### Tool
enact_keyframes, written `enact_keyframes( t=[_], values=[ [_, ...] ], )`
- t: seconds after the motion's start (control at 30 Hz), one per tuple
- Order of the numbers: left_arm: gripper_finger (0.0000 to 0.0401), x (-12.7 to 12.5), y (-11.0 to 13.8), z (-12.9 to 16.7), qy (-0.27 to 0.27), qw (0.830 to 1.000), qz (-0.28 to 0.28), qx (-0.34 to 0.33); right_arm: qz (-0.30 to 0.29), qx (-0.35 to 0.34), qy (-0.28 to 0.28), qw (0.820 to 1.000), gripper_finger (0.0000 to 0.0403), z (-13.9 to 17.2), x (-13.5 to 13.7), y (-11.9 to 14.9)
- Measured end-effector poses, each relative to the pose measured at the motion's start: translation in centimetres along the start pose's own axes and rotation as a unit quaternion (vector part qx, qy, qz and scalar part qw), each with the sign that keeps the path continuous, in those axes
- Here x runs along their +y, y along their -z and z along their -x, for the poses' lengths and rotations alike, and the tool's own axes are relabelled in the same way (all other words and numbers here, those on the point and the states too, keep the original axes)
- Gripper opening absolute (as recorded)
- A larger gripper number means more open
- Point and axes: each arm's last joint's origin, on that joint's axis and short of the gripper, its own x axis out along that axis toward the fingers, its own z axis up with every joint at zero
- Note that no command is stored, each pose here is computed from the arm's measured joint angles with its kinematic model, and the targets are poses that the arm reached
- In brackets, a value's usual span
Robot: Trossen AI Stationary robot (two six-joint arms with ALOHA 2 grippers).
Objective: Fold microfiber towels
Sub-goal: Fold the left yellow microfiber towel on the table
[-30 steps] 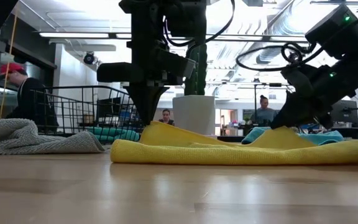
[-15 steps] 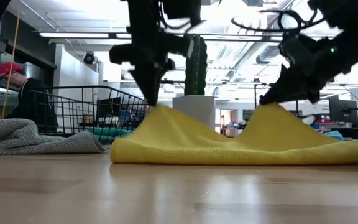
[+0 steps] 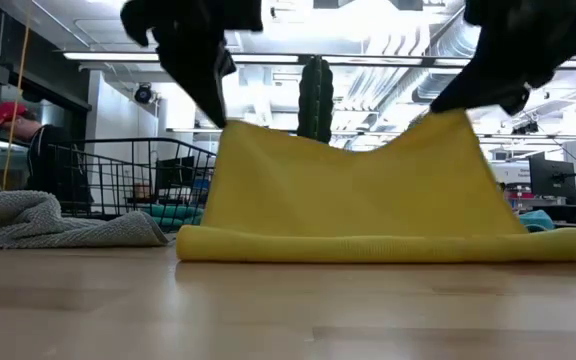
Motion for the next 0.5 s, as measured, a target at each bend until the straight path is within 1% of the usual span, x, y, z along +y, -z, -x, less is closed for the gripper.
enact_keyframes(
  t=[0.1, 0.17, 0.27, 0.3, 0.37, 0.5],
  values=[
    [0.0, -1.5, 0.1, 1.0, 0.01, 0.999, -0.005, -0.031, 0.005, -0.003, -0.03, 1.0, 0.0, 1.0, 1.2, -0.3],
    [0.0, -2.7, -0.2, 1.7, 0.015, 0.998, -0.005, -0.067, 0.007, -0.006, -0.052, 0.999, 0.0, 1.8, 2.1, -0.5],
    [0.0, -4.0, -0.3, 2.7, 0.039, 0.994, -0.005, -0.099, 0.008, -0.012, -0.084, 0.996, 0.0, 3.1, 3.4, -1.0],
    [0.0, -4.5, -0.4, 2.9, 0.045, 0.993, -0.003, -0.107, 0.013, -0.01, -0.092, 0.996, 0.0, 3.5, 3.7, -1.0],
    [0.0, -5.3, 0.1, 3.1, 0.051, 0.994, 0.001, -0.1, 0.013, 0.0, -0.1, 0.995, 0.0, 4.2, 4.1, -1.1],
    [0.0, -7.1, 0.6, 3.8, 0.063, 0.992, 0.004, -0.109, 0.008, 0.027, -0.096, 0.995, 0.0, 4.8, 4.2, -0.6]
  ],
)
